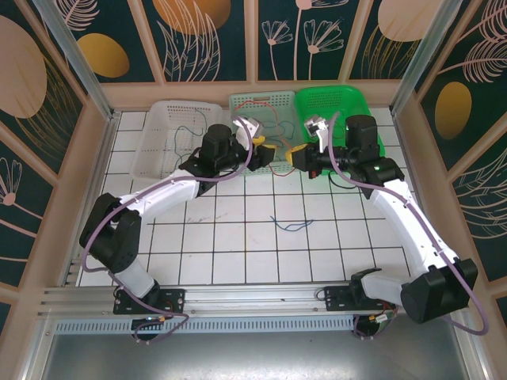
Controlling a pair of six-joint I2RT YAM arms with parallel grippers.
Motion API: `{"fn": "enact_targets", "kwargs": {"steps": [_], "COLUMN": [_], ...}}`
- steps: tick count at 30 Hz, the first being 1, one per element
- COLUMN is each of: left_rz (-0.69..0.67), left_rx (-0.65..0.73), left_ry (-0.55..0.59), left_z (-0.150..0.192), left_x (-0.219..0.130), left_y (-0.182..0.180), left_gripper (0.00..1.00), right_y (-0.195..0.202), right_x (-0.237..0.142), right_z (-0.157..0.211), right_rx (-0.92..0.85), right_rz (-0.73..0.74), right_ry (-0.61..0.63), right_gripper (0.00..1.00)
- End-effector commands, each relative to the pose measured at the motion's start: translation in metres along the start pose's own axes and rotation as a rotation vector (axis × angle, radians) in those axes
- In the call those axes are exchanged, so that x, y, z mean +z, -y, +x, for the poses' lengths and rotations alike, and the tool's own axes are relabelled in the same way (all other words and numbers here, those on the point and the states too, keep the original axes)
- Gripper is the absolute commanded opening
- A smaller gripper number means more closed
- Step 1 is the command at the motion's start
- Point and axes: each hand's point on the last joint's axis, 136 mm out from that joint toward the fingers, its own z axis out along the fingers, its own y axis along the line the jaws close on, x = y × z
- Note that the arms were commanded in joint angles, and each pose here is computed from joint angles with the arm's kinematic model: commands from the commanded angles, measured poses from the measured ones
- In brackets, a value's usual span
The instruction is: Untangle the cables
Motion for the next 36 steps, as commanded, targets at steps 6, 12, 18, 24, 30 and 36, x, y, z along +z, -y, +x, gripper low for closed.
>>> {"fn": "enact_targets", "kwargs": {"steps": [6,12,18,24,30,36], "left_rz": [0.068,0.143,0.169,0.138,-0.077,-0.246], "left_rx": [-0.01,-0.034,-0.036,-0.061,-0.187,-0.473], "left_ry": [0.017,-0.01,0.008,0.065,0.221,0.526], "left_z": [-0.009,-0.001,-0.006,-0.016,-0.027,-0.03], "left_x": [-0.005,0.0,-0.003,-0.012,-0.037,-0.099], "left_y": [0.01,0.02,0.023,0.016,-0.022,-0.061], "left_gripper": [0.65,0.44,0.02,0.0,0.0,0.0], "right_y": [-0.01,-0.015,-0.013,-0.007,0.019,0.064], "right_x": [-0.007,-0.01,-0.014,-0.019,-0.036,-0.073], "right_z": [-0.017,-0.024,-0.028,-0.03,-0.045,-0.057], "right_rx": [-0.055,-0.073,-0.084,-0.089,-0.076,0.064], "right_rz": [-0.015,-0.016,0.008,0.057,0.212,0.376], "right_ry": [0.045,0.06,0.072,0.097,0.218,0.427], "right_gripper": [0.0,0.0,0.0,0.0,0.0,0.0]}}
